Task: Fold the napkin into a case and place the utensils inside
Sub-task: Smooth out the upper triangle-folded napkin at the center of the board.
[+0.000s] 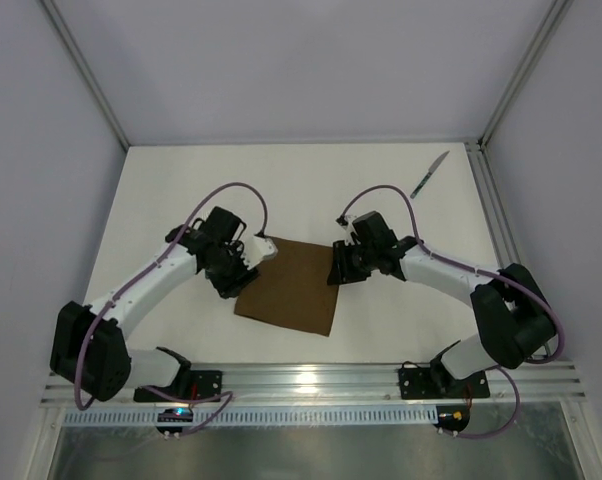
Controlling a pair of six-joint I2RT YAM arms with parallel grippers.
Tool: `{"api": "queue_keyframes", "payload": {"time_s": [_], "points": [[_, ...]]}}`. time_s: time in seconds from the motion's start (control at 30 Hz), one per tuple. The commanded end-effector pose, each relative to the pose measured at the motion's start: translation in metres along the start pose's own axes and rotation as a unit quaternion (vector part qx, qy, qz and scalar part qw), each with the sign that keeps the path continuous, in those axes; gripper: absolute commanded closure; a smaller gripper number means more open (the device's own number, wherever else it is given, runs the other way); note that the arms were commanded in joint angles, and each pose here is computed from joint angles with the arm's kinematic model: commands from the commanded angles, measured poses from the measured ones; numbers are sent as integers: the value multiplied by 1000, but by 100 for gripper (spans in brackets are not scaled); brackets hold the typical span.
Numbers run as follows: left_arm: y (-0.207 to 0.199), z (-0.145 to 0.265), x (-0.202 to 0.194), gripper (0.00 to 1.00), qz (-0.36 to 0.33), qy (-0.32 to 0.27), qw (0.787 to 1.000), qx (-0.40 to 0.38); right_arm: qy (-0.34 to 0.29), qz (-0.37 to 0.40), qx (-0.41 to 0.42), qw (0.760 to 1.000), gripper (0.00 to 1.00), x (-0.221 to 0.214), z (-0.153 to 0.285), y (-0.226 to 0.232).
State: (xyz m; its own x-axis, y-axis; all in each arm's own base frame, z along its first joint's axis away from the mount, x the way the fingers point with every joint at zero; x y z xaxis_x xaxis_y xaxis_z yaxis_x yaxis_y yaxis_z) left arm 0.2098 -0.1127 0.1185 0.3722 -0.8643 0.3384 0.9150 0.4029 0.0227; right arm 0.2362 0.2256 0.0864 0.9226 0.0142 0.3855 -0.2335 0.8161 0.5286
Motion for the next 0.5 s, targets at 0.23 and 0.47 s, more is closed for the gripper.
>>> {"api": "queue_keyframes", "payload": {"time_s": [0.23,0.47], "points": [[-22,-17,-3,43,-426,-26,903,-54,-42,64,121,990,61,25,26,50],[-35,-48,-7,37,-528,-79,843,-70,-51,-35,86,994,70,17,17,45]]}}
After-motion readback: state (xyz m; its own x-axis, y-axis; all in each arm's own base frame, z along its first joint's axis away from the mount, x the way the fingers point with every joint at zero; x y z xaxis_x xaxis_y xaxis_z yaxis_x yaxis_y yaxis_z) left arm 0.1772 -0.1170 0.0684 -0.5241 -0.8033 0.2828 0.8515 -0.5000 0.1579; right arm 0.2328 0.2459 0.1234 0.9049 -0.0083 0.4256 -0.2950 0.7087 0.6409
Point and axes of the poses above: each gripper's point midway between its finger pads, its own z axis back along the fingers, its own y axis along the line the jaws close on, x = y × z, the point moved 3 cm from there along z, back along the fingers, and after that the axes turned 8 degrees about -z, right-handed, at the moved point
